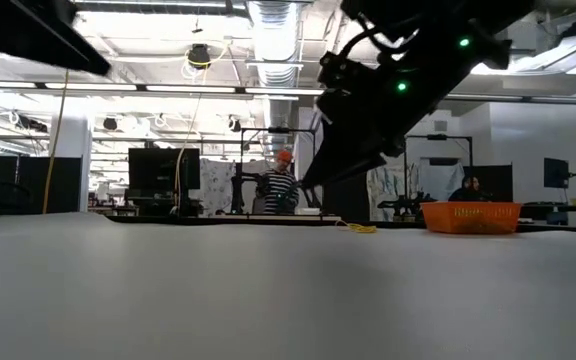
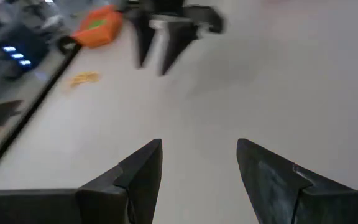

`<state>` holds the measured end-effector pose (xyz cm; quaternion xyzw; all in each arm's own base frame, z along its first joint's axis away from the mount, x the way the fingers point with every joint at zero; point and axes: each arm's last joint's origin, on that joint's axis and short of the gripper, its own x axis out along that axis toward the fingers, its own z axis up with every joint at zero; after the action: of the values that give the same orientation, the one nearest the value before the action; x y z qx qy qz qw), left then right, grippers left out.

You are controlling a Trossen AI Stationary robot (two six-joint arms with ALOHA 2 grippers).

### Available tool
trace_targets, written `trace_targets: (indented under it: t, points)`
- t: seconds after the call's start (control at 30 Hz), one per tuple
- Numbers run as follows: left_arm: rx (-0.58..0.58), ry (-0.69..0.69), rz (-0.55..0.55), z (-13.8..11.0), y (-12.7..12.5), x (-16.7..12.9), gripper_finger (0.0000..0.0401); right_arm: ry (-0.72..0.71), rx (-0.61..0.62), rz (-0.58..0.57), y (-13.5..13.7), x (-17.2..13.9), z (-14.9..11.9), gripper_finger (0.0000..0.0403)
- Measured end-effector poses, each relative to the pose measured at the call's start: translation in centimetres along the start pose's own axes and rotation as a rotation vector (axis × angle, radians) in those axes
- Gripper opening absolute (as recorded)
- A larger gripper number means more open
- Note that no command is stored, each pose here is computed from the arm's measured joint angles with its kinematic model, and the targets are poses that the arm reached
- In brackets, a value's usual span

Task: Sort rubber bands into baskets
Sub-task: Put the yellow rubber band into the yellow bin

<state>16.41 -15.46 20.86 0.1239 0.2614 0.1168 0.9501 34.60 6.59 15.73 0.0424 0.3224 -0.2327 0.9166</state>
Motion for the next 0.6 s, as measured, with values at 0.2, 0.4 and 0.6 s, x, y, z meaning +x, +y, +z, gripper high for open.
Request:
trace_targets:
  t: [0.2,0.4,0.6]
  points:
    - [-0.005,-0.047,-0.051,-0.1,1.3,3.8,0.0197,-0.026,0.009,-0.055,-2.4,1.5,1.3,0.0248]
    - [-0.013,-0.011,-0.068,-0.4,3.6,6.5,0.0197,-0.021,0.012,-0.107,-5.0,2.7,2.3,0.0248]
    - [-0.026,0.004,-0.095,-1.1,5.9,8.5,0.0197,-0.017,0.025,-0.136,-8.2,3.1,3.8,0.0248]
